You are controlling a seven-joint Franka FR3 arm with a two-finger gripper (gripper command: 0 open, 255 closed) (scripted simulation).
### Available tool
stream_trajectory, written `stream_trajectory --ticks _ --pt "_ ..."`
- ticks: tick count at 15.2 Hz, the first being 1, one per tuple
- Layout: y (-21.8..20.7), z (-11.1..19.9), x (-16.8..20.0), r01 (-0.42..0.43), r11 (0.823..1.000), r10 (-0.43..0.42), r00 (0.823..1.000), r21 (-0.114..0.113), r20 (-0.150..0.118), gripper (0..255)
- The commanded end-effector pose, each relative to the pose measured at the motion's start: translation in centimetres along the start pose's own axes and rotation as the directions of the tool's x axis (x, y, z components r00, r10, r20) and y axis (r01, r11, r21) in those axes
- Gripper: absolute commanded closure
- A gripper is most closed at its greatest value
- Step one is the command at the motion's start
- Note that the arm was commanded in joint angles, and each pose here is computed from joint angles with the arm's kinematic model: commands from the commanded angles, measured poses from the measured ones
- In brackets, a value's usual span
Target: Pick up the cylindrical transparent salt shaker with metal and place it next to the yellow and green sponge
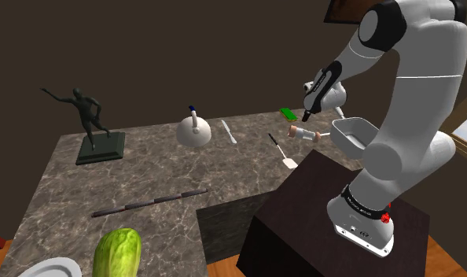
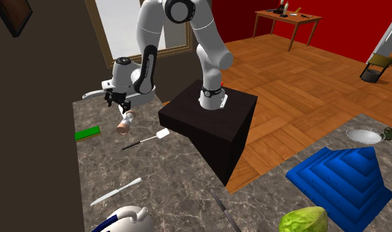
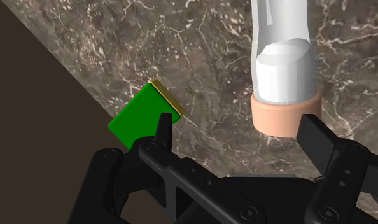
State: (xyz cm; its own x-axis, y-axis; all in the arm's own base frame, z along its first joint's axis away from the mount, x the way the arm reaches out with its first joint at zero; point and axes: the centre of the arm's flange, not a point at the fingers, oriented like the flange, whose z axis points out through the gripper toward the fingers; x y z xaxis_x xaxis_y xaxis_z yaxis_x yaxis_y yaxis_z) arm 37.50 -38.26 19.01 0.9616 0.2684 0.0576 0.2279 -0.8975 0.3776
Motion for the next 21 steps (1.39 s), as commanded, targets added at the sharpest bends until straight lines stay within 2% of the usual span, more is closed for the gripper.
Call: stream_trajectory --ticks 1,4,5,14,15,21 --pt "0.0 0.0 0.0 0.0 1.0 0.0 1.0 0.0 0.0 0" --pt "0.0 0.0 0.0 0.0 1.0 0.0 1.0 0.0 0.0 0" --pt "0.0 0.0 0.0 0.0 1.0 0.0 1.0 0.0 0.0 255" --pt "0.0 0.0 0.0 0.0 1.0 0.0 1.0 0.0 0.0 255" --pt "0.0 0.0 0.0 0.0 1.0 0.0 1.0 0.0 0.0 0" --pt "-3.2 5.4 -6.0 -0.017 0.994 0.033 0.988 0.111 -0.15 0"
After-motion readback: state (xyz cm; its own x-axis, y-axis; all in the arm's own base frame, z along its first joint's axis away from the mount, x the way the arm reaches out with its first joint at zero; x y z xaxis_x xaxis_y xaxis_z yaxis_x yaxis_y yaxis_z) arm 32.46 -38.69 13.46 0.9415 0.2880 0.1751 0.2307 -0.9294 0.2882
